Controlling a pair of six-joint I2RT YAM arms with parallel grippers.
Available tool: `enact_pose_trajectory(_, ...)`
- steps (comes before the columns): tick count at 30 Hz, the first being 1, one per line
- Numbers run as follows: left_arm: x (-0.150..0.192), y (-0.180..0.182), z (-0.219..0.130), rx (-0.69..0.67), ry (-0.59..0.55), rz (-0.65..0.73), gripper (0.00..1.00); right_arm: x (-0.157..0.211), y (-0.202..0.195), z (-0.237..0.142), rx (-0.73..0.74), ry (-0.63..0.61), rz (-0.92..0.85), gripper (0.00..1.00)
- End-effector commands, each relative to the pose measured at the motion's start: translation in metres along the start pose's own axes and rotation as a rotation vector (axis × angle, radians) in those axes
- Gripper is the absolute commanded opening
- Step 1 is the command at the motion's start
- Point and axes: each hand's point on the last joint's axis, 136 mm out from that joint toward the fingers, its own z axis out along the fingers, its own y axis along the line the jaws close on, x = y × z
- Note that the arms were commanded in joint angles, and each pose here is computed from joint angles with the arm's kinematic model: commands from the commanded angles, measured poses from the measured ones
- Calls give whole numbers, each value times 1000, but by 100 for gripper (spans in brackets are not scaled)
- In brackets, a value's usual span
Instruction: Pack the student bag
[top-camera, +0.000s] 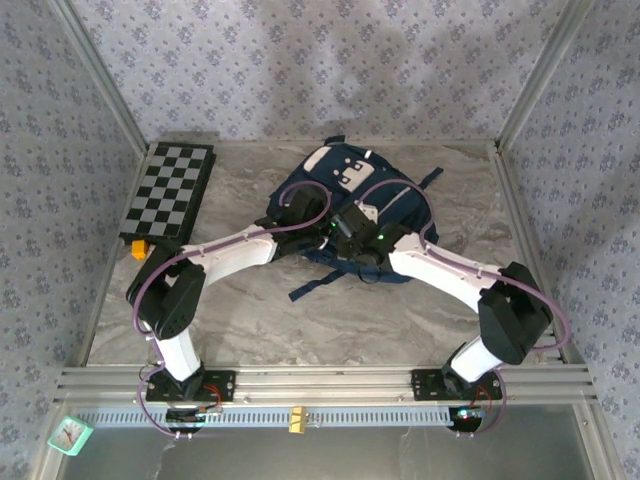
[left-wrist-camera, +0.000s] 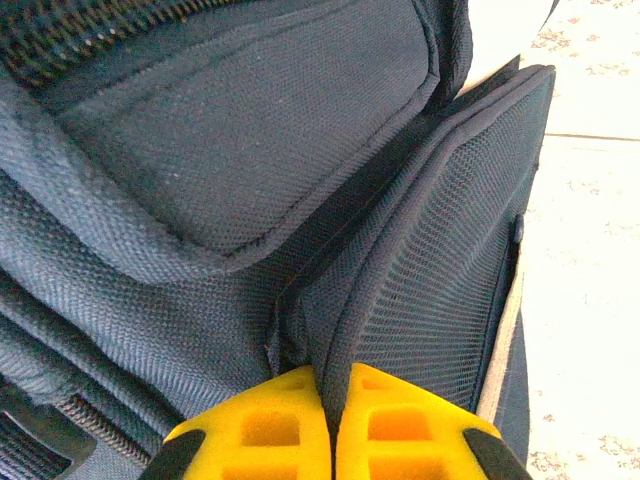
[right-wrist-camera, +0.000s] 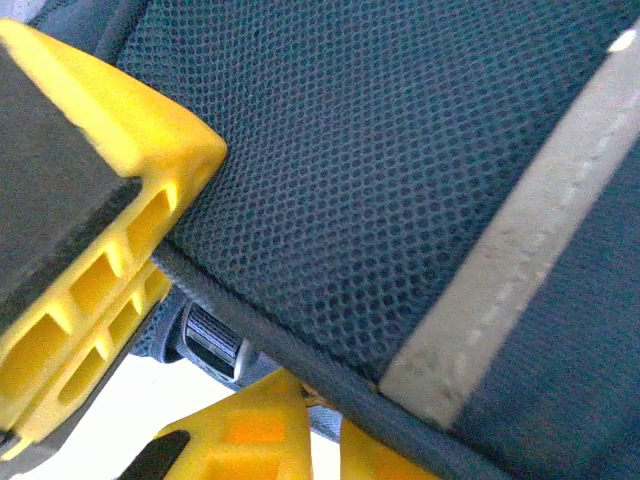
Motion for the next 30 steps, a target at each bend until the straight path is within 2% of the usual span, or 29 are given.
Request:
enact_pose_trajectory(1,-3,-21,-20,54,-19,23,0,4,-37,-17,97,-21,6,10)
enact_pose_trajectory(7,-15,-10,-21,13,-45,24,0,18,-68,-32,68,-15,20,11)
enact_pose_trajectory(11,-11,-15,-19,26,-29,33,0,12,-48,-30,-60,-6,-60,12)
enact_pose_trajectory(14,-8,-19,-21,34,-25,40,0,9,-29,-33,-117,7,-99,20)
enact_pose_trajectory(16,-7,-22,-23,40,-24,43,0,6,-23,-37,-101,-1,-85,21)
enact_pose_trajectory(19,-5,-26,-23,51,-18,46,0,5,-9,-32,-121,0,-12,35)
enact_pose_trajectory(22,-4,-29,-22,52,-15,49,0,4,-6,-21,-85,11,59,36)
enact_pose_trajectory(30,-4,-29,-23,54,-14,52,0,-5,9,-8,-24,-32,65,34)
